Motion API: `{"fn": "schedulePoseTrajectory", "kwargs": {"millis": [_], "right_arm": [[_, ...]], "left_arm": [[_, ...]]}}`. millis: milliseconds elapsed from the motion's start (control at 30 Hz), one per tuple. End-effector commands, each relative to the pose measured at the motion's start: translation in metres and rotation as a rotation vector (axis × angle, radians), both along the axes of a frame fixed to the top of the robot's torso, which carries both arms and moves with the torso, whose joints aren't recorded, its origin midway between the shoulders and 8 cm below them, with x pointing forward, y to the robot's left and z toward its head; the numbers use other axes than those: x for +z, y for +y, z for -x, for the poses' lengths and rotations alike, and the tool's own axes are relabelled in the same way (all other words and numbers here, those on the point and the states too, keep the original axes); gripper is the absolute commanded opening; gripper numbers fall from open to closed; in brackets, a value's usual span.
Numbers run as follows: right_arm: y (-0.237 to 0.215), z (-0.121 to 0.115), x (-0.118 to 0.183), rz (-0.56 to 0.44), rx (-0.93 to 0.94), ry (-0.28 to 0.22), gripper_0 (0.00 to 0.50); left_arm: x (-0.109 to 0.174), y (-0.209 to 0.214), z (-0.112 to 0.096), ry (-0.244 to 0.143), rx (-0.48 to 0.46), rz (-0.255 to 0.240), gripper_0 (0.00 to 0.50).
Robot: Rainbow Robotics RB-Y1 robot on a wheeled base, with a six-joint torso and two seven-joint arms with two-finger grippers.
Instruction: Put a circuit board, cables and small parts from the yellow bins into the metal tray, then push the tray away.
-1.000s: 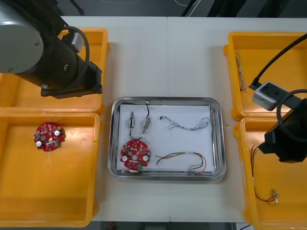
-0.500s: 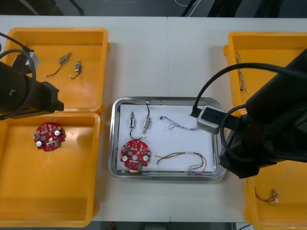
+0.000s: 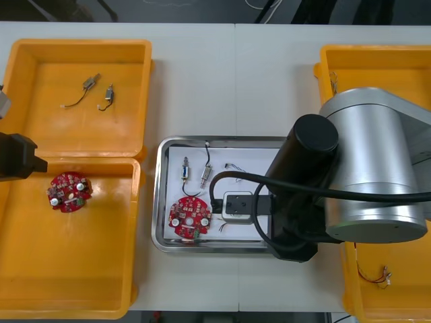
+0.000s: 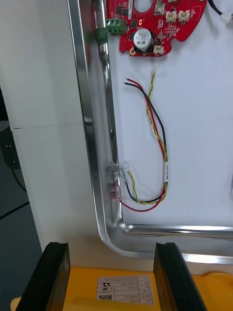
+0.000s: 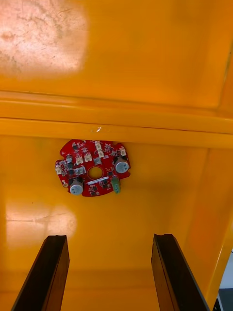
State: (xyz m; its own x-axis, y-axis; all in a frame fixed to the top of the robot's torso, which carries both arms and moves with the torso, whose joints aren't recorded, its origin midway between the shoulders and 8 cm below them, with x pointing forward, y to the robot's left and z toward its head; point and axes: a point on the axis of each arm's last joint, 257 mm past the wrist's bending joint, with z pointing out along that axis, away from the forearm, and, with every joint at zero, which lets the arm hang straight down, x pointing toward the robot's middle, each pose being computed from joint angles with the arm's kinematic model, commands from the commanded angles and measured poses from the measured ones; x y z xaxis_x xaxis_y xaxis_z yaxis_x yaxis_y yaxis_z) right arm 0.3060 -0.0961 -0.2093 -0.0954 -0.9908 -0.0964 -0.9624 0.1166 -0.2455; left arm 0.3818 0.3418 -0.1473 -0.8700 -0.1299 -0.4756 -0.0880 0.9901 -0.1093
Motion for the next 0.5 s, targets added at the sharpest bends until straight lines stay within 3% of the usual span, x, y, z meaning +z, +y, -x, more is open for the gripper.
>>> {"fn": "schedulePoseTrajectory", "kwargs": {"millis": [33,267,500], "right_arm": [[0.031,-0.005,0.001,0.022,0.132,-0.063,0.500],[0.050,-0.007,-0.019,0.037,0.172,-0.099,0.500],[0.060,-0.007,-0.045,0.069,0.180,-0.080,0.500]], "left_arm": [[0.004,0.026,0.009,-0.009,-0.079,-0.136,0.500],[0.000,0.026,0.013,0.003,-0.081,-0.136,0.500],[-0.001,0.027,0.013,0.004,-0.067,-0.130,0.500]]}}
